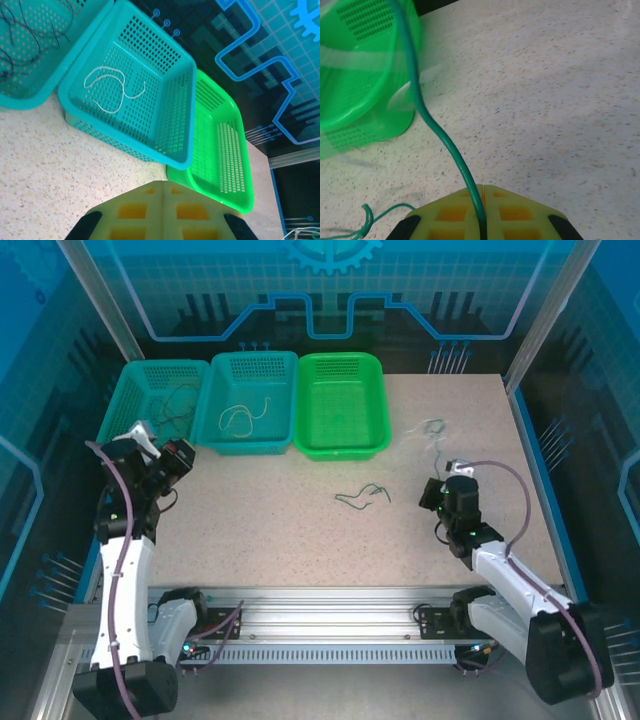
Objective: Untangle the cables
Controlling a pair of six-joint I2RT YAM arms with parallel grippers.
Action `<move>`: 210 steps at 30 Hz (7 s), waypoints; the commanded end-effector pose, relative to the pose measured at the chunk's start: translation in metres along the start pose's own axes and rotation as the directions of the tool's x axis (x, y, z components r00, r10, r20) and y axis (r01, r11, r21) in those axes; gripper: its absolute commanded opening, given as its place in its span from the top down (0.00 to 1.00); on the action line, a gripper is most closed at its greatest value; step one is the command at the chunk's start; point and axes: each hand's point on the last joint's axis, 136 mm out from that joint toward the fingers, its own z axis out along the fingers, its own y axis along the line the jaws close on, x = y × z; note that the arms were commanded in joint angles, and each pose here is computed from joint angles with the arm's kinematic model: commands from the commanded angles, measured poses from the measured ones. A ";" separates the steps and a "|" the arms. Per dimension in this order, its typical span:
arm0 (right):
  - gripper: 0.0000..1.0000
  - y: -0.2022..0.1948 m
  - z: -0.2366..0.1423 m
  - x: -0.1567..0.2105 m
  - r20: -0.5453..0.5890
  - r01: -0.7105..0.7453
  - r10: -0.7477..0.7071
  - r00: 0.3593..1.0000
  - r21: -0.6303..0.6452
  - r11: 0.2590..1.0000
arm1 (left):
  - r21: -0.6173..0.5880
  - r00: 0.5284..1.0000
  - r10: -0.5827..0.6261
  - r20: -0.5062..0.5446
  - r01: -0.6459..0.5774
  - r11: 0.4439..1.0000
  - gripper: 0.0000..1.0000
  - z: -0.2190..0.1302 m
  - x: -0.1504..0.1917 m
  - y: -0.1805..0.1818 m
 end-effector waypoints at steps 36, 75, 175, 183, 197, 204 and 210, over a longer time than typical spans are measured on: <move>1.00 0.200 -0.113 0.019 -0.014 0.271 -0.542 0.840 -0.855 0.442 | 0.806 0.787 0.520 0.333 -0.524 0.275 0.89 0.054 0.177 -0.248; 1.00 -0.049 -0.015 -0.011 -0.303 -0.277 0.317 0.899 0.167 0.946 | 0.193 0.928 0.299 0.222 -0.343 0.919 1.00 -0.017 -0.037 -0.088; 1.00 0.061 0.004 0.065 -0.587 0.303 -0.359 0.726 -0.196 0.933 | 0.351 0.778 0.591 0.213 -0.626 0.697 1.00 0.049 0.029 -0.165; 1.00 -0.018 0.004 0.040 -0.562 0.057 0.035 0.826 0.145 0.988 | 0.177 0.825 0.521 0.217 -0.558 0.810 1.00 0.035 -0.011 -0.117; 1.00 -0.092 -0.035 -0.006 -0.311 -0.272 0.384 0.870 0.346 0.898 | 0.074 0.892 0.417 0.172 -0.434 0.898 1.00 0.014 -0.046 -0.072; 1.00 -0.024 -0.033 -0.021 -0.373 -0.216 0.226 0.900 0.069 0.974 | 0.160 0.904 0.369 0.213 -0.405 0.900 1.00 0.022 -0.059 -0.093; 1.00 0.027 -0.039 -0.019 -0.416 -0.071 0.043 0.908 -0.052 0.996 | 0.194 0.889 0.371 0.268 -0.427 0.883 1.00 0.052 -0.098 -0.120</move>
